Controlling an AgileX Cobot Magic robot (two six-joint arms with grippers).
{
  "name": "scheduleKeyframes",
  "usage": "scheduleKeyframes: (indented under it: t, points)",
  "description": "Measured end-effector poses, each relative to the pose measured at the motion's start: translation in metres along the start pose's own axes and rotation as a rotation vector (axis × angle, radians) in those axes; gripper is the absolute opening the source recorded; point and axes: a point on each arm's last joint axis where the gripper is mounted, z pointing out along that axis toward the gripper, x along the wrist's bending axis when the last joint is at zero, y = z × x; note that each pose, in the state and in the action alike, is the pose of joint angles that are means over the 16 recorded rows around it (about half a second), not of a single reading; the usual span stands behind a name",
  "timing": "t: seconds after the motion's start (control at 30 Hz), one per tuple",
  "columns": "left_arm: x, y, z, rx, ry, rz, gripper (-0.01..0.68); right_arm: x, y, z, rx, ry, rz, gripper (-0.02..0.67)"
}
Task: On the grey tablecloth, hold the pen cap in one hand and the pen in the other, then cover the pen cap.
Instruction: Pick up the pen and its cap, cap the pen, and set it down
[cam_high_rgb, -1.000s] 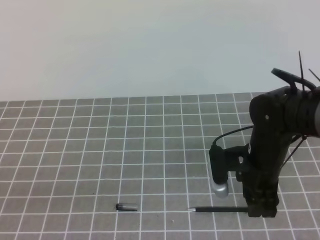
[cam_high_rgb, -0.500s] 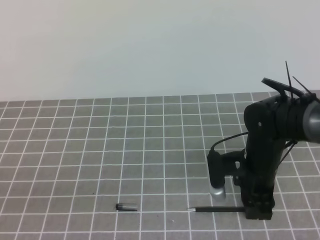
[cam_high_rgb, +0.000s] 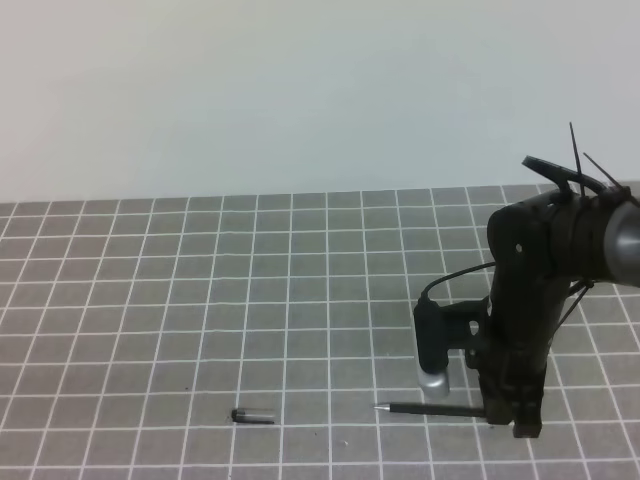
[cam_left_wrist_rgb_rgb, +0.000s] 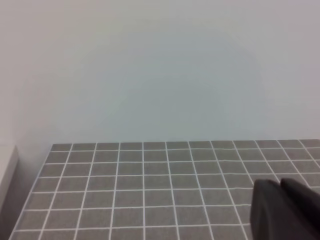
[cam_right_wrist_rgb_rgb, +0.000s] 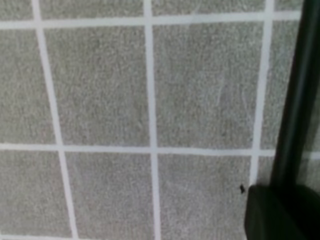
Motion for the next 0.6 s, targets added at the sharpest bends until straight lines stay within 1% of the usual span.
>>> scheduleKeyframes:
  t: [0.13,0.23,0.4,0.6]
  points:
    - [0.0,0.0,0.0,0.001,0.004,0.011,-0.003,0.0,0.0,0.0,0.004,0.009,0.003,0.098]
    - [0.001,0.0,0.0,0.004,0.007,0.019,-0.003,0.001,0.0,-0.001,0.011,0.025,0.005,0.077]
    - [0.001,-0.001,0.001,0.033,0.009,0.027,-0.003,0.0,0.001,-0.01,0.025,0.058,0.005,0.067]
    - [-0.002,0.003,0.005,0.136,-0.002,0.045,-0.003,-0.002,0.005,-0.028,0.021,0.093,0.014,0.067]
